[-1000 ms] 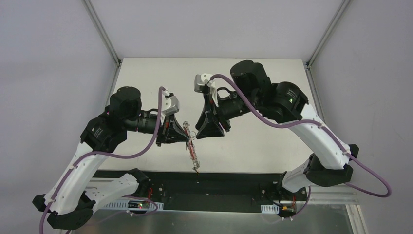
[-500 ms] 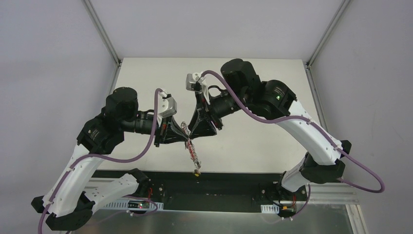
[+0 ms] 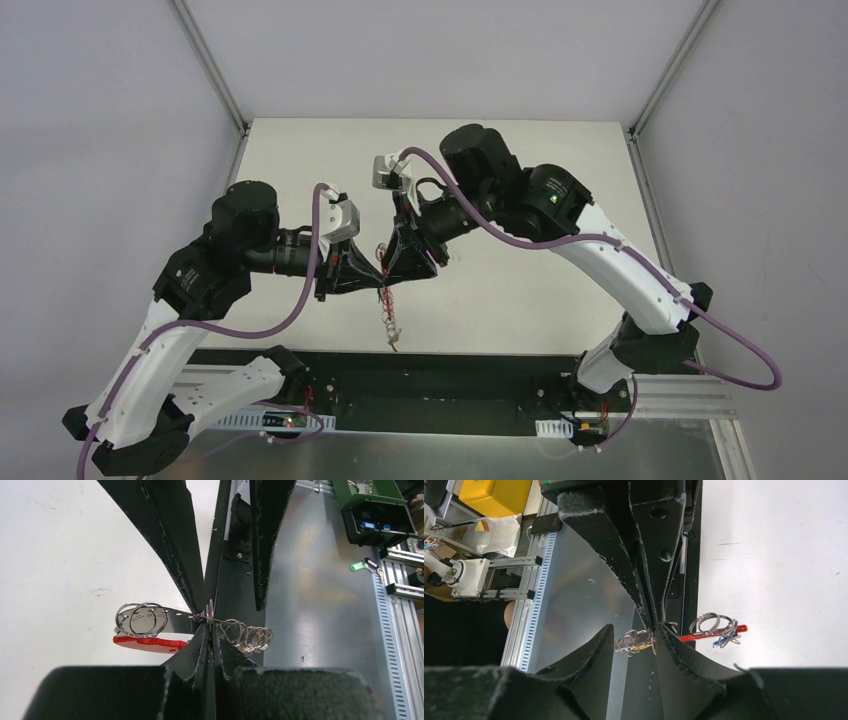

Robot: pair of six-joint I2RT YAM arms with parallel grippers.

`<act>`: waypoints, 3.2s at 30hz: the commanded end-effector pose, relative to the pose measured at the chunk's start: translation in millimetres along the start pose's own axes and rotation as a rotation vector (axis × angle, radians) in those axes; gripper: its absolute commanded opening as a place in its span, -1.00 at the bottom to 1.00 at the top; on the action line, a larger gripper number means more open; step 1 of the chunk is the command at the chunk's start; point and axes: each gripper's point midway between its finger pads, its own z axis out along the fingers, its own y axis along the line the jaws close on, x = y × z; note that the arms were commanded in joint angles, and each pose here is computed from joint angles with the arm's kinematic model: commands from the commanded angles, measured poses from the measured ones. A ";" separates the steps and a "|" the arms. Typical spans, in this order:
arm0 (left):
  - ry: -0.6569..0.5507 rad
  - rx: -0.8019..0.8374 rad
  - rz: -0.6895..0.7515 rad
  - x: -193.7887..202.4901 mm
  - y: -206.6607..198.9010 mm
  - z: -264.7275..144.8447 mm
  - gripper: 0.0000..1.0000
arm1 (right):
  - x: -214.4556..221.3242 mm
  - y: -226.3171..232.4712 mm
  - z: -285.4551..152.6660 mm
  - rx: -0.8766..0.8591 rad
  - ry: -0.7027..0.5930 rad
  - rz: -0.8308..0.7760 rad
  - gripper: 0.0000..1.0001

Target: Put the keys on the keyring

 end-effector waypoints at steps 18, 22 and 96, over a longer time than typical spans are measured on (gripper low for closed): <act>-0.055 -0.050 0.106 -17.0 -1.6 -11.6 -1.00 | 4.1 -6.6 11.8 -0.017 0.015 -0.004 -0.34; -0.058 -0.063 0.110 -17.9 0.2 -12.1 -1.00 | 6.0 -9.3 12.7 -0.009 0.023 -0.006 -0.46; -0.428 0.319 0.514 -109.9 -67.6 -22.3 -0.17 | -51.7 82.0 -75.6 0.014 -0.514 -0.204 -1.00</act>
